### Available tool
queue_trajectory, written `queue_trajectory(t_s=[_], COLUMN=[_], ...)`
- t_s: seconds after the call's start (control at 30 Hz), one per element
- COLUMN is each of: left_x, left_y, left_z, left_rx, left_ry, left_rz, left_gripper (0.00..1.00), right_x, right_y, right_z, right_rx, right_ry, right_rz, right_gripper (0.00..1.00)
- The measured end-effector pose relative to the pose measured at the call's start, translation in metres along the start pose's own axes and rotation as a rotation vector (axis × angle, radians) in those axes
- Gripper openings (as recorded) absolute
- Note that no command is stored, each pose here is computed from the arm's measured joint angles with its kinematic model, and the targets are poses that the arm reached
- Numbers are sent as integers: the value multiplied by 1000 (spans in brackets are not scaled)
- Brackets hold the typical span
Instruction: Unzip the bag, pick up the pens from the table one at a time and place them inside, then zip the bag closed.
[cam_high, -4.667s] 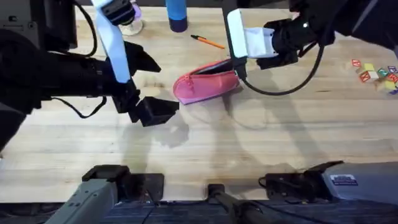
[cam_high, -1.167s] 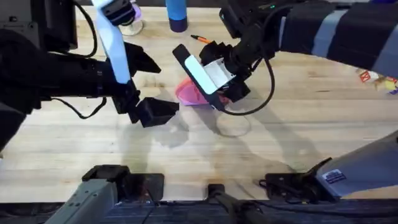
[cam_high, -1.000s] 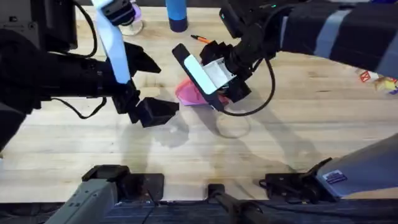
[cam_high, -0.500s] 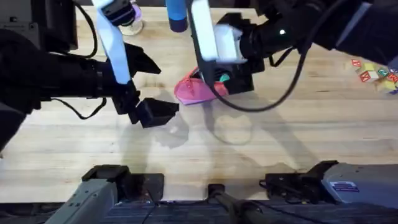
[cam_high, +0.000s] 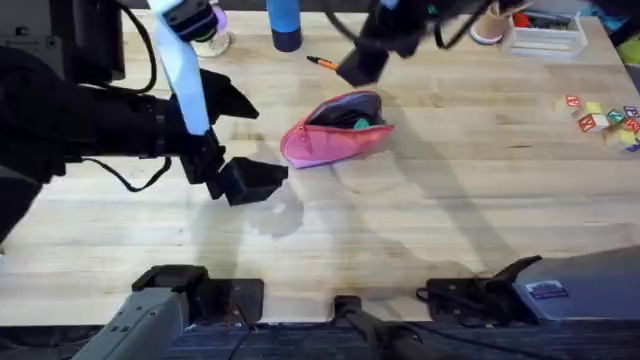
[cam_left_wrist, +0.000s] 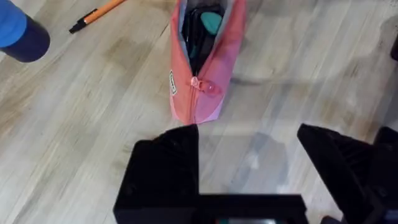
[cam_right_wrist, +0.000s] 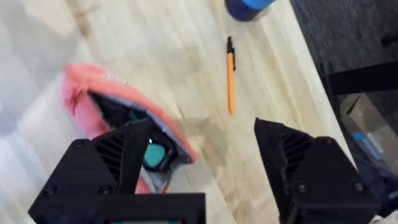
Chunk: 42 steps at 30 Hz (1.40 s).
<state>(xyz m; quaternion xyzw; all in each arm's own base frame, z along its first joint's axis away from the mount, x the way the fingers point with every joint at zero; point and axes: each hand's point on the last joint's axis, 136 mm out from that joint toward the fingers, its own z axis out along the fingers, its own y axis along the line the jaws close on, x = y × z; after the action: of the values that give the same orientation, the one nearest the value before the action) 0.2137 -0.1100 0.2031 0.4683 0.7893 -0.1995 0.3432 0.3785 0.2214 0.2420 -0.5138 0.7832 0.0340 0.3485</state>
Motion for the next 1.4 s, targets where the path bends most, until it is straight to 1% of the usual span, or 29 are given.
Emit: queue_trajectory(t_s=[0.17, 0.2, 0.23, 0.3, 0.4, 0.53, 0.57, 0.67, 0.83, 0.87, 1.0, 1.27, 1.4], left_x=[0, 0, 0, 0, 0, 0, 0, 0, 0, 0, 0, 2, 3], left_y=[0, 0, 0, 0, 0, 0, 0, 0, 0, 0, 0, -3, -4], left_z=[0, 0, 0, 0, 0, 0, 0, 0, 0, 0, 0, 0, 0], left_rx=[0, 0, 0, 0, 0, 0, 0, 0, 0, 0, 0, 10, 16], left_ry=[0, 0, 0, 0, 0, 0, 0, 0, 0, 0, 0, 8, 13], left_rz=[0, 0, 0, 0, 0, 0, 0, 0, 0, 0, 0, -10, -17], left_gripper=[993, 993, 993, 993, 993, 993, 993, 993, 993, 993, 993, 993, 993], right_x=[-15, -18, -18, -15, -4, 7, 10, 3, 5, 3, 2, 28, 36], right_y=[-14, -23, -27, -33, -38, -46, -59, -67, -66, -68, -70, -58, -57], right_z=[20, 39, 47, 60, 81, 106, 127, 137, 145, 145, 150, 189, 203], right_rx=[-31, -46, -49, -52, -59, -53, -26, -2, -4, 1, 3, -39, -43], right_ry=[45, 76, 86, 103, 135, 148, 123, 85, 88, 76, 71, 132, 141], right_rz=[62, 117, 139, 177, 227, 263, 281, 276, 269, 223, 188, 189, 186], right_gripper=[992, 991, 991, 991, 991, 991, 994, 996, 996, 996, 996, 996, 996])
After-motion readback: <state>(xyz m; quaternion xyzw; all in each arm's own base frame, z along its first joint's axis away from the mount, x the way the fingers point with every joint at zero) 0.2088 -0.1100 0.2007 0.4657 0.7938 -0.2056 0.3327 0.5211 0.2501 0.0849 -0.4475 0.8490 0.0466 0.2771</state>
